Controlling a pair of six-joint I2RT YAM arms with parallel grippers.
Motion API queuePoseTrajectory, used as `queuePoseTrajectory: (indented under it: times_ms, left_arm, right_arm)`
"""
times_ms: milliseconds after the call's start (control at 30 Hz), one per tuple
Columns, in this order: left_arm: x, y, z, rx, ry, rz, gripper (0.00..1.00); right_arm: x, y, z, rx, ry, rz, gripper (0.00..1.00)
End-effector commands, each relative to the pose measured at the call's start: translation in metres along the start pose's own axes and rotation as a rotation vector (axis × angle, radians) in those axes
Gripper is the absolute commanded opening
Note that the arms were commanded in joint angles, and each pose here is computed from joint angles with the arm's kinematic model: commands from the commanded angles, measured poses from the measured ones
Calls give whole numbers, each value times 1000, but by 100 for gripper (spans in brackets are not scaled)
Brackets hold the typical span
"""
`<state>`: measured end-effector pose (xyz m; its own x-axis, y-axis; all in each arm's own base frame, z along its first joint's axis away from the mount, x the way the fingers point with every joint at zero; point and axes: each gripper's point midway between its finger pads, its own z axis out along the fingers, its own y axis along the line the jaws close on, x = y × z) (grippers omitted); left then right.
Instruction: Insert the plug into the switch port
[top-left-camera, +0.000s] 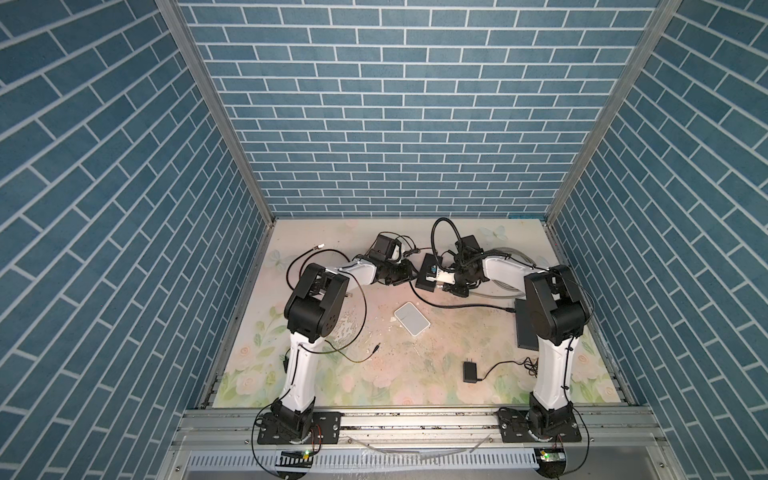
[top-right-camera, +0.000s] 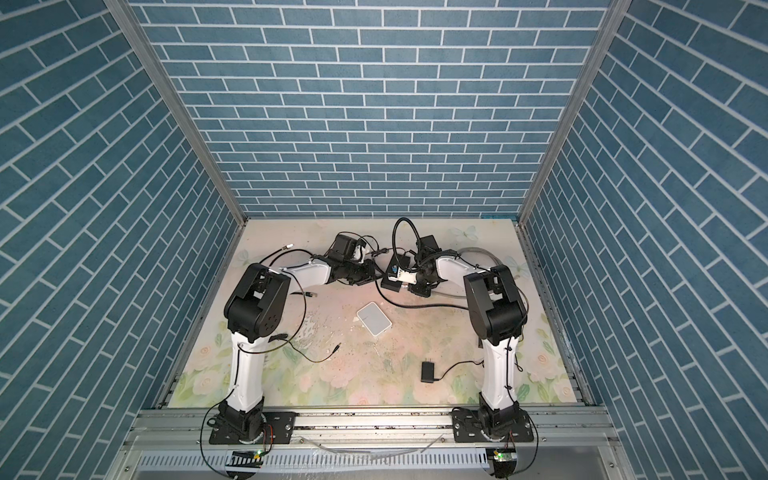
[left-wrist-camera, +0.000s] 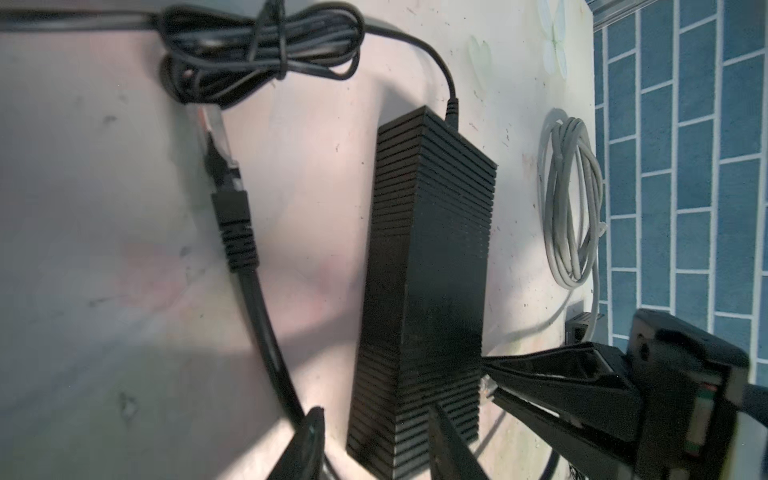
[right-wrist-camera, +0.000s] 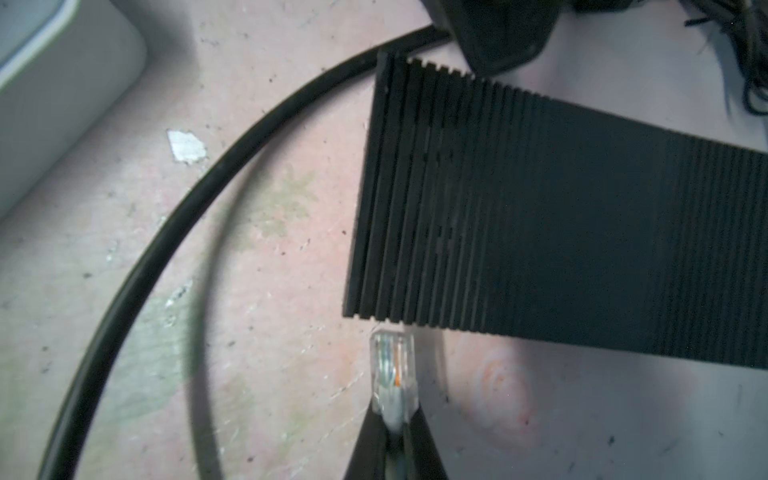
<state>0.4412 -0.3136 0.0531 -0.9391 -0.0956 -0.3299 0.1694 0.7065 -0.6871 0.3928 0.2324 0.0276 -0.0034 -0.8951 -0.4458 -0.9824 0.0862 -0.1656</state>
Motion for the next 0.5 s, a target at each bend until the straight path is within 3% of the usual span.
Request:
queuePoseTrajectory:
  times_ms: [0,133,300,467]
  left_arm:
    - [1,-34,-20,95,-15,47,42]
    - [7,-57,-27,194,-34,2,44]
    - [15,-81,-11,292,-27,-43,45]
    - [14,-91,-1,324,-32,-41,45]
  right_arm:
    - [-17,-4,-23,43,-95,19,9]
    - [-35,-7,-42,64,-179,12,9]
    - [-41,-7,-48,69,-216,13,9]
    - [-41,-3,-49,57,-229,15,9]
